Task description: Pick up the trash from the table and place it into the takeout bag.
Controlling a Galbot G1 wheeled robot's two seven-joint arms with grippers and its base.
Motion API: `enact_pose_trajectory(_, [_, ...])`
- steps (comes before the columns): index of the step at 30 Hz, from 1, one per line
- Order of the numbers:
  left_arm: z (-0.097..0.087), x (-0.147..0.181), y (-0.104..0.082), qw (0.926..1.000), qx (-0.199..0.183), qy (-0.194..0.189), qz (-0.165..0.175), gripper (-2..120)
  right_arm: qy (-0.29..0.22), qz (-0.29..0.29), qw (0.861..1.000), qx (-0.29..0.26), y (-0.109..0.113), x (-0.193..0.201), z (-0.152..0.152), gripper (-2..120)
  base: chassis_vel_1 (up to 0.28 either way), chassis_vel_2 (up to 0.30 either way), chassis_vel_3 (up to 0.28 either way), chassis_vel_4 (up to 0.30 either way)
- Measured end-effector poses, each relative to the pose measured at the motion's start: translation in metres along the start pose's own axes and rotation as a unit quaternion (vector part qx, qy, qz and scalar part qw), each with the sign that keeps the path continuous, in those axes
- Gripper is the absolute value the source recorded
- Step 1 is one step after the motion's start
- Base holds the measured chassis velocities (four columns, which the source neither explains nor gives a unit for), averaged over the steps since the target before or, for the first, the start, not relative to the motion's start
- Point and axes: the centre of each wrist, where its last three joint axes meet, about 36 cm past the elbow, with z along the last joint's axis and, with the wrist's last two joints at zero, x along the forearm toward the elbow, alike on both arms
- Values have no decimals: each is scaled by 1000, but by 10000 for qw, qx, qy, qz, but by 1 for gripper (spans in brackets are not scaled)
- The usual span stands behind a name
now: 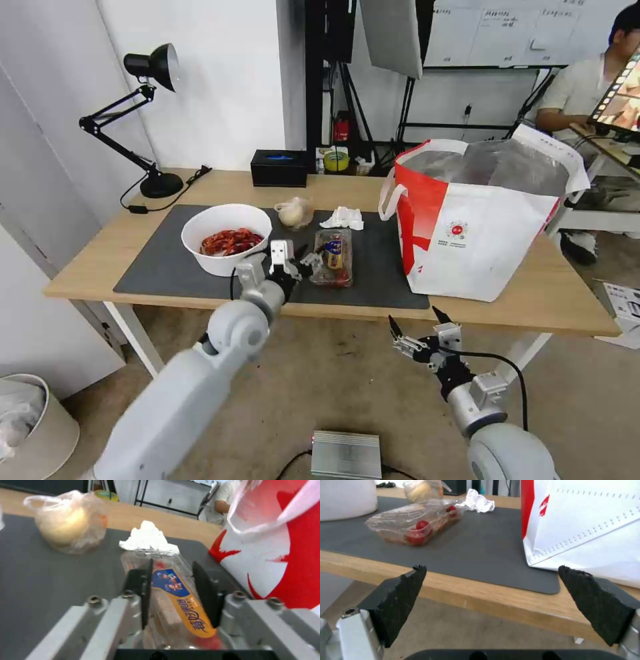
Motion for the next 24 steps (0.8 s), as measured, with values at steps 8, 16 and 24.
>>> enact_pose_trajectory(8, [10,-9,3,9960,-833,198,255,4,56,-33,9999,-133,0,-1,-3,100,0,0,0,0])
enact_pose_trajectory(16, [14,-15,0,9924,-1129,321,363,0,58,-31,9998,-192,-1,0,-7,100,0,0,0,0])
enact_pose_trajectory(24, [21,-19,2,9895,-1312,336,507,0,88,10,9992,-381,-7,0,-14,100,0,0,0,0])
